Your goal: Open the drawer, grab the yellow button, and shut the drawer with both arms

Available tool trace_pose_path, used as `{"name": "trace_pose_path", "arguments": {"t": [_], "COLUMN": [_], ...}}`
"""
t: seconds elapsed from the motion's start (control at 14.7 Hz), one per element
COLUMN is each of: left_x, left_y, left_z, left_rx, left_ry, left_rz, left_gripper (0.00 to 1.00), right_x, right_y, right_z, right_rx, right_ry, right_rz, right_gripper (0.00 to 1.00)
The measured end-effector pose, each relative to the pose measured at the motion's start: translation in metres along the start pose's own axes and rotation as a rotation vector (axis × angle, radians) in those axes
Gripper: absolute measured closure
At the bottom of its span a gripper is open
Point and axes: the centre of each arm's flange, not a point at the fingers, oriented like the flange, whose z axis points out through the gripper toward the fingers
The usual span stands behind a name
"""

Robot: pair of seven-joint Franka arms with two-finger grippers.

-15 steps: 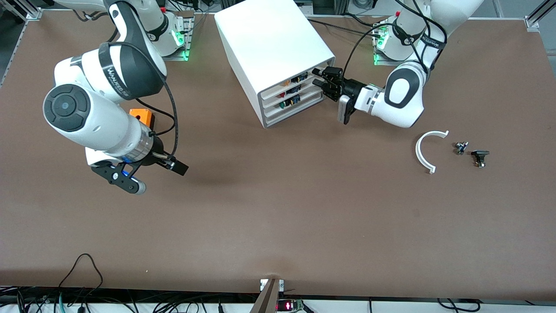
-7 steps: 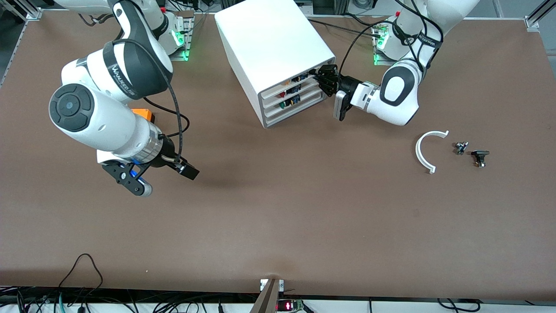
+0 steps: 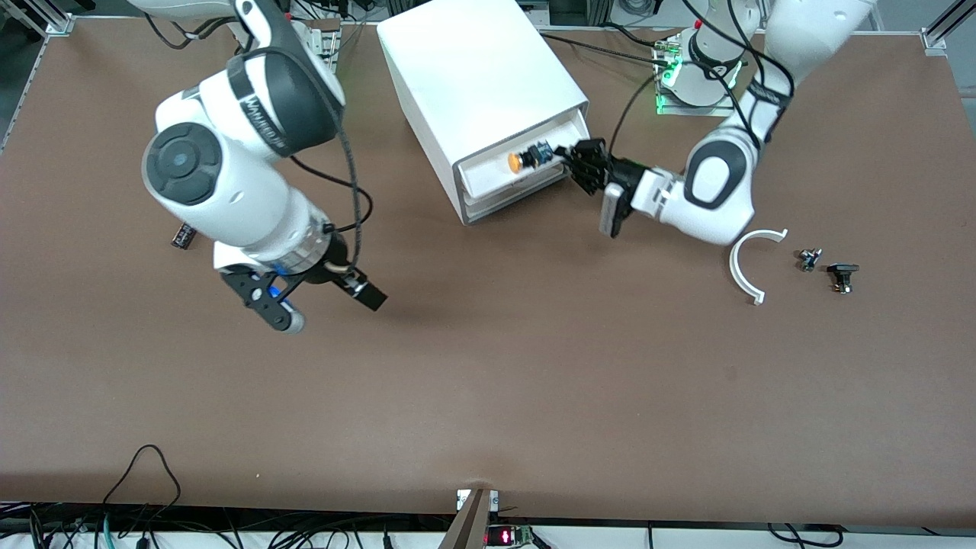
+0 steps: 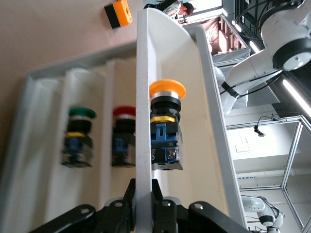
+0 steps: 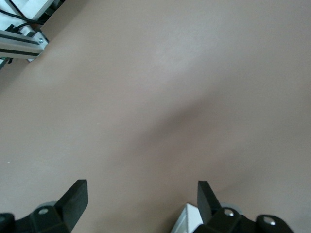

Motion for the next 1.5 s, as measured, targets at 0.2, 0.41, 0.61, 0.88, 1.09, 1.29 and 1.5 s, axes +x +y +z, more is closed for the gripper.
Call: {"name": "trace_pose_path", "arguments": {"t": [0.2, 0.41, 0.61, 0.88, 1.09, 1.29, 1.5], "left_x": [0.021, 0.042, 0.051, 0.05, 0.06, 0.077, 0.091], "left_y": [-0.019, -0.02, -0.017, -0.02, -0.005, 0.022, 0.049], "left_z": [-0.039, -0.076, -0.089, -0.094, -0.111, -0.144, -0.176], "left_rx": [0.013, 0.065, 0.088, 0.113, 0.122, 0.199, 0.33], "left_ry": [-0.017, -0.021, -0.02, -0.026, -0.048, -0.086, -0.118], "left_rz": [0.03, 0.026, 0.018, -0.035, -0.126, -0.219, -0.303], "left_gripper": [0.87, 0.87, 0.87, 0.55, 0.26, 0.0, 0.0], "right_x": [-0.037, -0.082, -0.116, -0.162, -0.197, -0.234, -0.27], "right_y": [-0.02, -0.04, -0.055, -0.072, -0.085, -0.095, -0.101], "right_z": [0.006, 0.016, 0.021, 0.02, 0.034, 0.063, 0.094], "right_rx": [0.033, 0.053, 0.091, 0.163, 0.201, 0.207, 0.19], "right_ry": [0.004, -0.001, -0.002, -0.01, -0.028, -0.048, -0.061], "right_rz": [0.043, 0.085, 0.111, 0.163, 0.222, 0.256, 0.264], "right_gripper": [0.0, 0.0, 0.0, 0.0, 0.0, 0.0, 0.0]}}
